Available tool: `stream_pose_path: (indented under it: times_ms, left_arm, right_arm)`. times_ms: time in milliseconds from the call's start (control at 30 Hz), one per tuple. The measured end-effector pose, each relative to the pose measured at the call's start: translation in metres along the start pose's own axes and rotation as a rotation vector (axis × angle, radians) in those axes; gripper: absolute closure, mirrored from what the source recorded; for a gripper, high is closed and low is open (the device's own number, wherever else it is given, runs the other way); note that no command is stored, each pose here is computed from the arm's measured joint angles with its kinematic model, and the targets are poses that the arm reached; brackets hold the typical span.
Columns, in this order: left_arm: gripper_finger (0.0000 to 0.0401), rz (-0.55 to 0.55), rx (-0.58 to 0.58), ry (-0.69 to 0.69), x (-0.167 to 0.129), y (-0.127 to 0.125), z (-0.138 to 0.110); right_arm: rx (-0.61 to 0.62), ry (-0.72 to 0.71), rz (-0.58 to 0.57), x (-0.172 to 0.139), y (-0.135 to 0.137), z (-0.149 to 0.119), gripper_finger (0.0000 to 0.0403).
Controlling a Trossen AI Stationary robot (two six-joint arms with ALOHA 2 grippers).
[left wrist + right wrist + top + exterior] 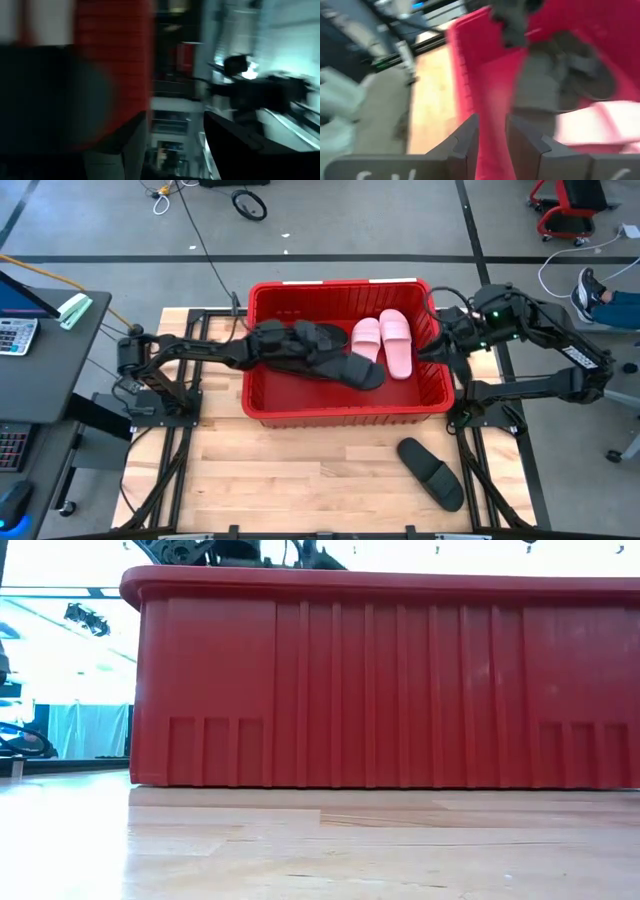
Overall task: Pick and place slides into bin
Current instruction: Put the black slides into the red bin
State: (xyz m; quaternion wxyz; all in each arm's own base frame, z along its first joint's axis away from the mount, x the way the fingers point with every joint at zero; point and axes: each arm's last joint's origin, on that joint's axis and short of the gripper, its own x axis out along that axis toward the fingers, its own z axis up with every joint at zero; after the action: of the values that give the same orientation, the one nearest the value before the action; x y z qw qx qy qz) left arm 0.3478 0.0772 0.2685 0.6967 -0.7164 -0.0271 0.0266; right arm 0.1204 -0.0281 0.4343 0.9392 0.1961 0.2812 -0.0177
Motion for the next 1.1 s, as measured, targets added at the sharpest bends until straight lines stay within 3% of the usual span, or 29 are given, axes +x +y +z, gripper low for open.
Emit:
stream_pose_path:
  times_ms: [133, 333, 500, 667, 833, 1100]
  left_arm:
    - [0.0213, -0.03, 0.053, -0.002, -0.006, -0.012, 0.0]
    - [0.0226, 0.161, 0.041, 0.007, -0.008, 0.005, -0.003]
    - [0.0232, 0.26, 0.181, -0.014, -0.014, 0.014, 0.018]
    - [0.0242, 0.234, 0.37, 0.033, -0.019, 0.007, 0.044]
    - [0.0265, 0.243, 0.618, -0.01, -0.022, -0.017, 0.073]
    - [0.0337, 0.357, 1.177, 0.04, -0.029, -0.089, 0.101]
  right_arm:
    - [0.009, 0.002, 0.077, -0.008, 0.008, -0.006, 0.0301]
    - [0.006, -0.026, 0.029, -0.013, 0.009, -0.008, 0.0301]
    - [-0.035, -0.026, 0.028, -0.013, 0.009, -0.008, 0.0301]
    - [-0.077, -0.024, 0.027, -0.012, 0.009, -0.007, 0.0301]
    - [-0.13, -0.026, 0.026, -0.012, 0.009, -0.007, 0.0301]
    - [-0.272, -0.035, -0.033, -0.012, 0.007, -0.007, 0.0301]
